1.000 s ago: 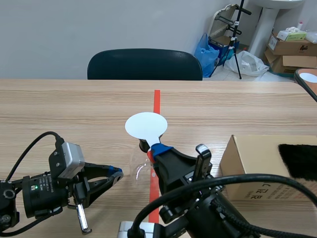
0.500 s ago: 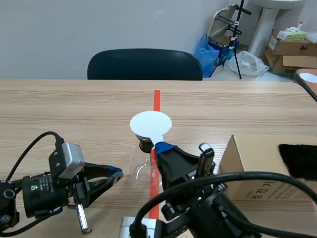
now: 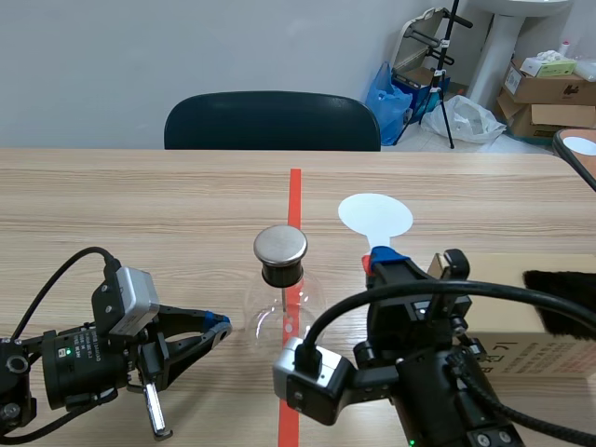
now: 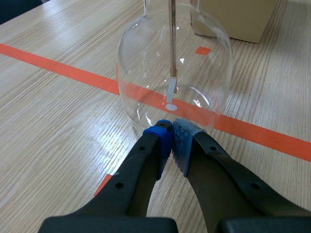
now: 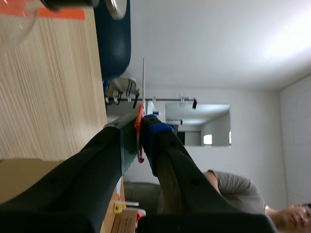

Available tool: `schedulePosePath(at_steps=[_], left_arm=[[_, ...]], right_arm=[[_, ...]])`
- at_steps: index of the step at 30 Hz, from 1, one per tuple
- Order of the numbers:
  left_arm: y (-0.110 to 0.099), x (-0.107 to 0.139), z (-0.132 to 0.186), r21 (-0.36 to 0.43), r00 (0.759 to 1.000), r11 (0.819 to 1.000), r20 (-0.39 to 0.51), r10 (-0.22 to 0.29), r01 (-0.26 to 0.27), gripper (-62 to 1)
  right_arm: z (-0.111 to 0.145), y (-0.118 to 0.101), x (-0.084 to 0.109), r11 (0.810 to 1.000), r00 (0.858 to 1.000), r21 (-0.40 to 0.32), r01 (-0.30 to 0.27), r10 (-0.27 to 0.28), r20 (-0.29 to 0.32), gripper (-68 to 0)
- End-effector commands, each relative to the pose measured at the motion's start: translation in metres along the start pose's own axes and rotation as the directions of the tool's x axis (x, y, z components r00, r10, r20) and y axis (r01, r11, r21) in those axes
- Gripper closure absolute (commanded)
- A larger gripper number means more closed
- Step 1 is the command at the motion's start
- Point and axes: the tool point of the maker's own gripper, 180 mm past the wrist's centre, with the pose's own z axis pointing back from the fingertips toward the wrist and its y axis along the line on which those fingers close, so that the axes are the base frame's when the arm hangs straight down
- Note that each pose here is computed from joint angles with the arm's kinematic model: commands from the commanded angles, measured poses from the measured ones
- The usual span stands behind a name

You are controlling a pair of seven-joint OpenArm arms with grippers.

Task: Do the electroscope experiment

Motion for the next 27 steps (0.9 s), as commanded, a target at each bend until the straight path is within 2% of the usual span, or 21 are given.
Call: schedulePosePath(at_steps=[1, 7, 12, 27], left_arm=[[0.002, 0.006, -0.001, 0.007, 1.0, 1.0, 0.026, 0.002, -0.002, -3.1], [0.002, 0.006, -0.001, 0.007, 1.0, 1.0, 0.026, 0.002, -0.002, -3.1], [0.002, 0.006, -0.001, 0.007, 1.0, 1.0, 0.026, 0.002, -0.002, -3.1], [0.002, 0.006, -0.001, 0.007, 1.0, 1.0, 0.026, 0.002, -0.002, -3.1]], right_arm=[[-0.004, -0.011, -0.007, 0.999, 1.0, -0.038, -0.002, 0.001, -0.027, -1.1], [-0.003, -0.011, -0.025, 0.999, 0.992, -0.038, -0.002, -0.003, -0.126, -1.1], [-0.002, -0.011, -0.032, 0.999, 0.986, -0.038, -0.002, -0.005, -0.166, -1.1], [-0.002, -0.011, -0.034, 0.999, 0.984, -0.038, -0.002, -0.005, -0.177, -1.1]])
